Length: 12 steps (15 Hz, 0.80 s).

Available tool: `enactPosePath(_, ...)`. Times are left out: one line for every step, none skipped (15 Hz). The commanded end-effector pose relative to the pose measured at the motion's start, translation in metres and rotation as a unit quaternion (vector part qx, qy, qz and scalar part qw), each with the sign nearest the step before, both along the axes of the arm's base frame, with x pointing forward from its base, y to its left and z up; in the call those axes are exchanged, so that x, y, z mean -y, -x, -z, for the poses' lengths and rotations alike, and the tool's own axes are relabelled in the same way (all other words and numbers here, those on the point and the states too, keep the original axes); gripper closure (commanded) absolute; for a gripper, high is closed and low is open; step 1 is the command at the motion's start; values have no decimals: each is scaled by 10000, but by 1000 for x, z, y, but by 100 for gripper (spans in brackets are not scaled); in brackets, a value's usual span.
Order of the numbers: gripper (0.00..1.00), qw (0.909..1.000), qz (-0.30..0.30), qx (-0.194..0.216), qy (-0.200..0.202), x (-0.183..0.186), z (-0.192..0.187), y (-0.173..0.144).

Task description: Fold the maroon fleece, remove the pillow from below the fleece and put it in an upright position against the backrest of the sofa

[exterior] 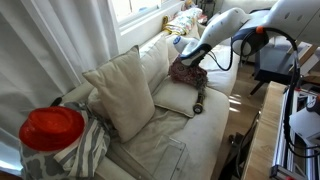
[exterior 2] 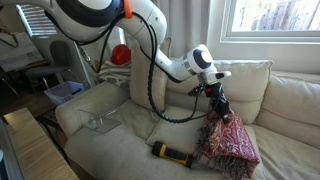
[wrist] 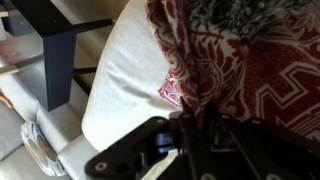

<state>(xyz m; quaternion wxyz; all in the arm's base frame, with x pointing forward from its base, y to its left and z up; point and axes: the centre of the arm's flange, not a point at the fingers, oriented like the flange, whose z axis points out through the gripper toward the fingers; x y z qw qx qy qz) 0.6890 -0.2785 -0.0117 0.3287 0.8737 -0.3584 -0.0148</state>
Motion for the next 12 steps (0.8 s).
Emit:
enactPosePath(96,9950,668,560,482,42,23,-60)
enactPosePath(60,9946,802,511,406,42,22,-61)
enactPosePath(57,9950,810,470,360,42,22,-63)
enactPosePath(52,9957,788,403,255,40,22,-64)
enactPosePath(45,9971,703,246,130,36,20,-66)
enactPosePath(36,9978,631,200,51,32,16,-68)
enactPosePath(30,9978,607,252,75,25,5,-65)
enactPosePath(21,9982,531,264,4,20,-2,-62)
enactPosePath(14,9987,416,270,-61,13,-11,-59)
enactPosePath(8,9991,308,205,-185,7,-16,-59)
enactPosePath(1,9992,192,87,-326,0,-21,-56)
enactPosePath(0,9986,64,-115,-507,-9,-25,-51)
